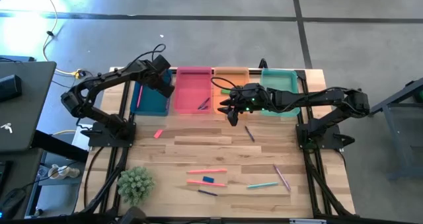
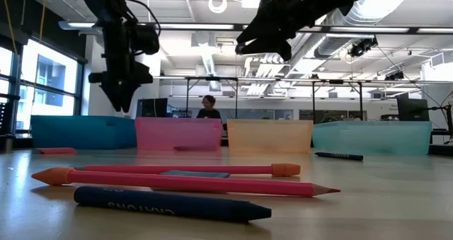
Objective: Sort crayons/erasers/pens/pencils in bins
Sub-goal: Put the pink eraser into the orange bin
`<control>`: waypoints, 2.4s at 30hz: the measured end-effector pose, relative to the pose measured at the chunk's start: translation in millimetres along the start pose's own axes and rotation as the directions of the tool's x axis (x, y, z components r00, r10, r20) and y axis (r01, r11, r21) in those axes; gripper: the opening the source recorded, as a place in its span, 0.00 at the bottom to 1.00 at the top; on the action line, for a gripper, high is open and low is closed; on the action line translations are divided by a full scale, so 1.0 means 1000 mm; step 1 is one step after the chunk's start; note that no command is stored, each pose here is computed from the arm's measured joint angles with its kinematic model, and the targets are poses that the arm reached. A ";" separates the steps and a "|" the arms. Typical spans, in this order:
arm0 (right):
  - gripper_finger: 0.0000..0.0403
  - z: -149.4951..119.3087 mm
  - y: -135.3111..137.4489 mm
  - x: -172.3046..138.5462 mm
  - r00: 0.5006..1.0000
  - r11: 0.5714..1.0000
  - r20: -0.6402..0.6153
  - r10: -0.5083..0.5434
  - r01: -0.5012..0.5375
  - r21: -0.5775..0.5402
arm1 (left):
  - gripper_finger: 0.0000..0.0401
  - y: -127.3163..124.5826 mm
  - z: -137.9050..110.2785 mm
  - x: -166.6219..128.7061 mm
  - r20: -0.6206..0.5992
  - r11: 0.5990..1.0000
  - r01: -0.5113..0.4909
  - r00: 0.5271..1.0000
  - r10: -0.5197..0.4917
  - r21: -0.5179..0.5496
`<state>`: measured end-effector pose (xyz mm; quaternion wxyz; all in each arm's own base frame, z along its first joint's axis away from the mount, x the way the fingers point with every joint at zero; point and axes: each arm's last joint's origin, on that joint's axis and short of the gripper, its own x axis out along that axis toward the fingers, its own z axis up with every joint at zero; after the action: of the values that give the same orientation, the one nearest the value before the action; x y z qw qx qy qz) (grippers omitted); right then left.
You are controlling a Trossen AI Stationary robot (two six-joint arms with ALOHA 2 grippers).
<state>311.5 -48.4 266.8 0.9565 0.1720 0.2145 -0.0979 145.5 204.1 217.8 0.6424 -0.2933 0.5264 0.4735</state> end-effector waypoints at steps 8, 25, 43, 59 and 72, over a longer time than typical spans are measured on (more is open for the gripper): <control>0.37 0.000 0.000 0.000 1.000 1.000 -0.004 -0.001 0.001 -0.006 | 0.34 0.002 -0.005 -0.021 0.063 0.992 0.120 0.991 -0.117 -0.042; 0.37 -0.002 -0.001 0.000 1.000 1.000 -0.018 -0.006 0.005 -0.026 | 0.34 -0.015 -0.038 -0.083 0.217 0.899 0.416 0.898 -0.383 -0.138; 0.37 -0.003 -0.001 0.000 0.999 0.999 -0.032 -0.010 0.009 -0.045 | 0.35 -0.058 -0.086 -0.088 -0.068 0.920 0.387 0.921 -0.383 0.059; 0.37 -0.005 -0.002 0.000 0.998 0.997 -0.053 -0.018 0.014 -0.070 | 0.35 -0.071 -0.134 -0.040 -0.264 0.951 0.308 0.917 -0.300 -0.014; 0.37 -0.005 -0.002 0.000 0.998 0.997 -0.053 -0.018 0.014 -0.069 | 0.35 -0.067 -0.151 -0.011 -0.316 0.964 0.241 0.911 -0.266 -0.117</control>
<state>308.9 -48.2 262.1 0.9549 0.1397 0.2447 -0.0934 146.3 43.0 178.9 0.5899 -0.4579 0.5656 0.3498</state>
